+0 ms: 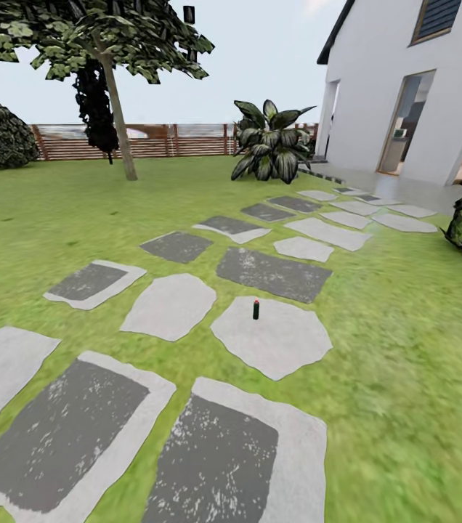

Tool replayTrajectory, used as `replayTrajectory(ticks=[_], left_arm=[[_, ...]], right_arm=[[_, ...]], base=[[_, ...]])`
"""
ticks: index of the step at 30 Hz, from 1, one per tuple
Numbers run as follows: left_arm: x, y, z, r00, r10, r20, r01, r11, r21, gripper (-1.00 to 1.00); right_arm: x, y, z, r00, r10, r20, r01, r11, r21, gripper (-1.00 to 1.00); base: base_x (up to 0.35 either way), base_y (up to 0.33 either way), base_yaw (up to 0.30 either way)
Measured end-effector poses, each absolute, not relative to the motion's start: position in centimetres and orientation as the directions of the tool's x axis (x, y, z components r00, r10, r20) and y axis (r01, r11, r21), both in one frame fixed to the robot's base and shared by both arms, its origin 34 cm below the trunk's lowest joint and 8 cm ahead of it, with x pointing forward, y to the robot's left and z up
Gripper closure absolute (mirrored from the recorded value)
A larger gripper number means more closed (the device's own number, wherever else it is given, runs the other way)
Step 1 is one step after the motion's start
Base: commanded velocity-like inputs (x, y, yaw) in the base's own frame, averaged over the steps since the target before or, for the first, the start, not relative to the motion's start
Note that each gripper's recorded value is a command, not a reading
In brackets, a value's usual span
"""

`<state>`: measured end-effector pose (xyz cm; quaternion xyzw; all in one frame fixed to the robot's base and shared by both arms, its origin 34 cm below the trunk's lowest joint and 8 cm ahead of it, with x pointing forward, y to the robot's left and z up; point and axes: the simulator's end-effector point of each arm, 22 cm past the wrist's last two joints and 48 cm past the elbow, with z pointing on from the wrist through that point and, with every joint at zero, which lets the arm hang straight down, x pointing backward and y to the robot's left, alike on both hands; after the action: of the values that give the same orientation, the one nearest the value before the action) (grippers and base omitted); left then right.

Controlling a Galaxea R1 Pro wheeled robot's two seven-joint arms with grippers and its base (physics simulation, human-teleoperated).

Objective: In the garden, pick up the pesticide atomizer on the floor and spray pesticide onto both trees until each tree trunk is fully covered.

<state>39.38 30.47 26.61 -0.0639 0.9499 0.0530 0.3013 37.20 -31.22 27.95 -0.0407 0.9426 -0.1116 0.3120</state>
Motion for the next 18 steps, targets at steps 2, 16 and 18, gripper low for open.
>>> replayTrajectory(ticks=[2, 16, 18], left_arm=[[39.38, 30.47, 26.61, -0.81, -0.09, -0.579, -0.153, 0.986, 0.062, -1.0], [39.39, 30.43, 26.61, -0.81, -0.088, -0.579, -0.152, 0.986, 0.062, -1.0], [39.39, 30.44, 26.61, -0.81, -0.088, -0.579, -0.152, 0.986, 0.062, -1.0]], right_arm=[[37.2, -31.21, 27.95, -0.802, -0.146, -0.579, -0.007, 0.972, -0.236, -1.0], [37.2, -31.19, 27.95, -0.802, -0.146, -0.579, -0.007, 0.972, -0.235, -1.0], [37.2, -31.21, 27.95, -0.802, -0.146, -0.579, -0.007, 0.972, -0.236, -1.0]], base=[[0.341, 0.0, 0.0], [0.322, -0.09, 0.0], [0.295, -0.137, 0.0]])
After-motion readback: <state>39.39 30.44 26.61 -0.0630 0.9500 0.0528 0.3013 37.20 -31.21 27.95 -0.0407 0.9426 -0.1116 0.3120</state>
